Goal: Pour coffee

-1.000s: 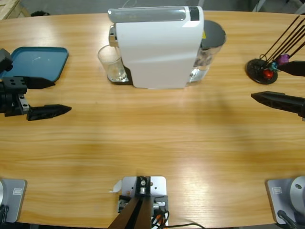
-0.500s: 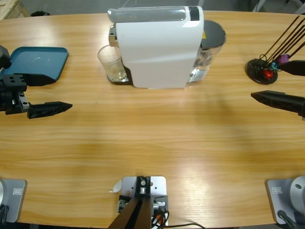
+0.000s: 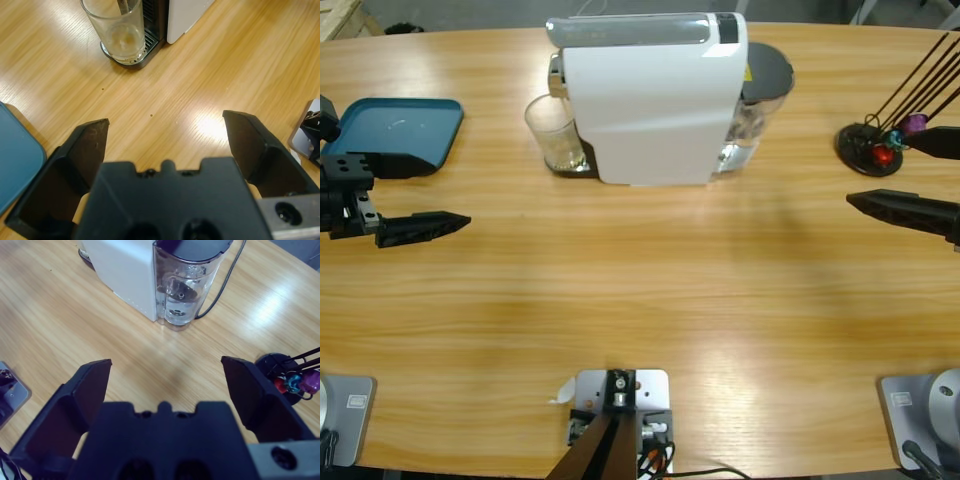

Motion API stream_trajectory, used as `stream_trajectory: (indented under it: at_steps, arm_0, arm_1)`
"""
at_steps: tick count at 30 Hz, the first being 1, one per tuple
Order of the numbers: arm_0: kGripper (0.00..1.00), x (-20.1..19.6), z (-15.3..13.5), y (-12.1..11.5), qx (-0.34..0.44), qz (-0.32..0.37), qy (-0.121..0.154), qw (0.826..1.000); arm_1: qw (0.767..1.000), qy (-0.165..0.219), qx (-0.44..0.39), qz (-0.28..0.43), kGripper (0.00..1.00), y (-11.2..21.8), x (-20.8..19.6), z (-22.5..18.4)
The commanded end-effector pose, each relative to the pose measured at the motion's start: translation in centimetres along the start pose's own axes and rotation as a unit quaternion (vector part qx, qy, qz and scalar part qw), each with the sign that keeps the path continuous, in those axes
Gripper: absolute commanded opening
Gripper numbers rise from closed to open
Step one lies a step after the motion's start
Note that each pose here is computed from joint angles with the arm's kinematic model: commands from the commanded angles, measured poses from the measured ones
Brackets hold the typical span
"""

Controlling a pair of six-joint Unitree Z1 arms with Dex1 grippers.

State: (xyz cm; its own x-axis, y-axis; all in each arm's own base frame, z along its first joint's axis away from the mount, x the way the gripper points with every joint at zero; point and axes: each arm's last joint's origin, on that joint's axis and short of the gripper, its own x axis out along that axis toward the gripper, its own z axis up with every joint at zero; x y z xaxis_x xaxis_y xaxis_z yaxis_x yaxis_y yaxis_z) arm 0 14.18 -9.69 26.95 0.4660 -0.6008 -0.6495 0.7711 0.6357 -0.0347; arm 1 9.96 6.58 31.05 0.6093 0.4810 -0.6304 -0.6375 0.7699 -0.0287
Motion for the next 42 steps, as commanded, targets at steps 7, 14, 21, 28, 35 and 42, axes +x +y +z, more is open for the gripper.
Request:
stream_trajectory:
  at_steps: [7,14,21,28,35,42]
  arm_0:
    - [0.982,-3.7,0.8,1.3,-0.018,0.066,-0.043,0.997]
    - [0.982,-4.1,1.2,2.0,-0.034,0.083,-0.039,0.995]
    - [0.982,-4.6,1.8,2.2,-0.031,0.088,-0.052,0.994]
    - [0.982,-4.8,2.3,2.1,-0.024,0.076,-0.069,0.994]
    - [0.982,-5.3,2.7,1.8,-0.010,0.069,-0.089,0.994]
    - [0.982,-5.7,3.6,1.8,0.018,0.060,-0.100,0.993]
  arm_1:
    - [0.999,0.010,0.034,-0.003,1.000,0.0,1.1,-1.6]
    - [0.999,0.010,0.034,-0.002,1.000,0.0,1.2,-1.6]
    - [0.999,0.009,0.040,-0.004,1.000,0.0,1.3,-1.7]
    - [0.998,0.008,0.057,-0.002,1.000,0.1,1.7,-2.0]
    - [0.998,0.010,0.062,-0.002,1.000,0.1,1.9,-2.1]
    - [0.998,0.009,0.063,-0.002,1.000,0.1,1.8,-2.1]
